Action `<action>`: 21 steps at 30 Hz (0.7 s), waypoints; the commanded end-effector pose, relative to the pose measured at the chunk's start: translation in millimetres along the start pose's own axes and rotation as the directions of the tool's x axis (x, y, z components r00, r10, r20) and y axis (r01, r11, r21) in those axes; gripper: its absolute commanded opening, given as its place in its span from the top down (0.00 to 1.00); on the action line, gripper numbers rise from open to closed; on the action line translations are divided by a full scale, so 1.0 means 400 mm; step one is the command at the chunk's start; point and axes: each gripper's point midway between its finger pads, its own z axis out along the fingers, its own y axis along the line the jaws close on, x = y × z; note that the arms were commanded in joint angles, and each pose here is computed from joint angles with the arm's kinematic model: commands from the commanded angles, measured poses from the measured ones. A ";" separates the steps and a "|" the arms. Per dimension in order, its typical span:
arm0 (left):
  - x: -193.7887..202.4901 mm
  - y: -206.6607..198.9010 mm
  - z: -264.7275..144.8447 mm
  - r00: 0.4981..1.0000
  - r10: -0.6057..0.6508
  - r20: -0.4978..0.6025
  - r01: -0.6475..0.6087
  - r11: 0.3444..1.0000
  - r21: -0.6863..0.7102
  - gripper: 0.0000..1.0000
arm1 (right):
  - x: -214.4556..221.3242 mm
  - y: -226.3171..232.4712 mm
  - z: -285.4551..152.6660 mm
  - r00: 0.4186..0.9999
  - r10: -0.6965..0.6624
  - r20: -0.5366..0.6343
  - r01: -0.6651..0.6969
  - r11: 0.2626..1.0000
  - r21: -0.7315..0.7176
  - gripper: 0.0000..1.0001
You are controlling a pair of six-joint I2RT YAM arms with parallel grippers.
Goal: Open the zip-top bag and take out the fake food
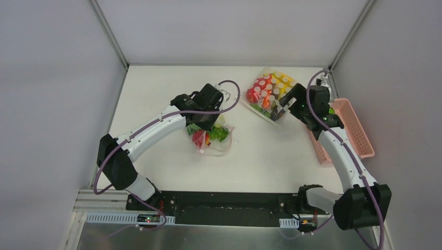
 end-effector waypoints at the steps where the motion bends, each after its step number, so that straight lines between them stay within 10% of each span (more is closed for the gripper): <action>1: -0.009 0.002 -0.009 1.000 0.007 0.004 -0.007 1.000 0.004 1.00 | 0.103 0.148 -0.075 0.998 -0.009 -0.060 -0.005 0.973 -0.232 0.10; 12: -0.007 -0.035 -0.006 1.000 -0.016 -0.011 0.017 0.997 0.082 1.00 | 0.476 0.366 -0.225 0.948 -0.159 -0.275 -0.058 0.765 -0.641 0.30; 21: -0.014 -0.077 -0.042 0.999 -0.040 0.012 0.037 0.982 0.183 1.00 | 0.637 0.446 -0.207 0.920 -0.341 -0.193 0.065 0.619 -0.783 0.36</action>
